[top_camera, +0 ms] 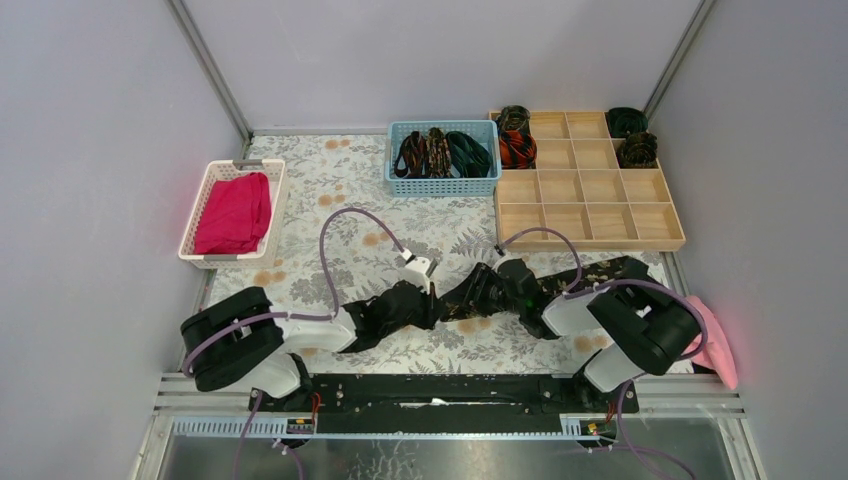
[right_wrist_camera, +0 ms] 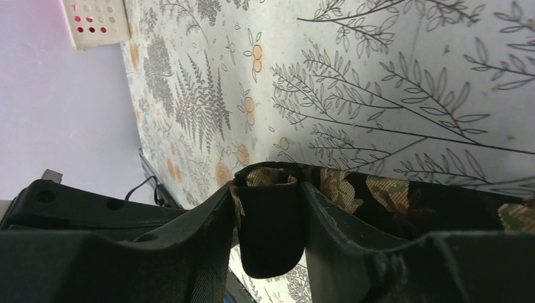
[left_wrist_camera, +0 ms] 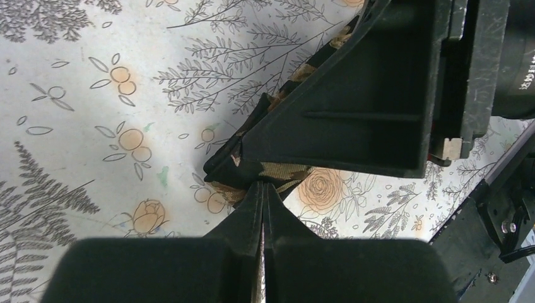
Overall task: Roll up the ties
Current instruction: Roll the tie at the center of the board.
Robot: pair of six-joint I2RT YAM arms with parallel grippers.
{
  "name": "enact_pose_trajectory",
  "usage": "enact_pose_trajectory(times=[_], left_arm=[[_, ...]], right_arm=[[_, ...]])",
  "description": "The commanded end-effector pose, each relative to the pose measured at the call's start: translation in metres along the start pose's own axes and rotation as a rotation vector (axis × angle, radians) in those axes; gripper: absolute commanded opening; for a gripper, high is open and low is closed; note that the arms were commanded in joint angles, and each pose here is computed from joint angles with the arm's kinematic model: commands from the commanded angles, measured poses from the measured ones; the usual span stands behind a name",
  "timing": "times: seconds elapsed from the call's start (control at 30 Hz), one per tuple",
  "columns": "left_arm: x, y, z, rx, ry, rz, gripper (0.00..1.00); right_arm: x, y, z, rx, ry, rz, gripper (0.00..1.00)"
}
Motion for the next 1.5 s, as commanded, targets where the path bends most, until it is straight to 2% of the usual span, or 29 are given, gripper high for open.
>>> enact_pose_trajectory(times=[0.0,0.07,0.17,0.4,0.47,0.67,0.83,1.13,1.23,1.3,1.37,1.47], left_arm=[[0.01,-0.009,-0.012,-0.008,0.047,-0.044,0.0],[0.012,-0.007,-0.011,-0.009,0.045,-0.037,0.0],[0.014,-0.004,-0.012,-0.011,0.052,-0.027,0.0],[0.021,0.003,-0.016,-0.014,0.069,0.006,0.0],[0.024,0.007,-0.017,-0.012,0.071,0.017,0.0],[0.029,0.006,-0.021,-0.004,0.079,0.023,0.0],[0.026,-0.002,-0.023,0.016,0.071,0.016,0.0],[0.014,-0.037,-0.031,0.072,0.025,-0.043,0.0],[0.01,-0.049,-0.035,0.078,0.014,-0.058,0.0],[0.005,-0.064,-0.033,0.076,-0.074,-0.078,0.0],[0.005,-0.079,-0.022,0.07,-0.157,-0.073,0.0],[0.021,-0.094,0.009,0.022,-0.214,-0.053,0.0]], right_arm=[[-0.006,-0.005,-0.005,-0.054,0.086,-0.042,0.49],[-0.008,-0.007,-0.004,-0.075,0.109,-0.053,0.5],[-0.013,-0.012,0.0,-0.124,0.156,-0.082,0.61],[-0.031,-0.021,0.01,-0.201,0.223,-0.176,0.65],[-0.038,-0.025,0.007,-0.213,0.314,-0.209,0.7],[-0.047,-0.029,0.01,-0.259,0.367,-0.245,0.7],[-0.062,-0.033,0.016,-0.322,0.399,-0.286,0.62],[-0.082,-0.033,0.03,-0.439,0.445,-0.288,0.62],[-0.081,-0.03,0.03,-0.462,0.459,-0.264,0.49],[-0.084,-0.026,0.032,-0.492,0.474,-0.265,0.39],[-0.089,-0.021,0.034,-0.524,0.498,-0.278,0.27],[-0.096,-0.009,0.035,-0.581,0.528,-0.259,0.17]])
Point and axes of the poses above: each gripper's point midway between its finger pads, its own x axis out along the fingers, its own z axis along the line the jaws close on, y = z × x, the point moved 9 cm from there along -x, back along the fingers, and after that the axes turned 7 degrees about x, right-handed, at the moved point
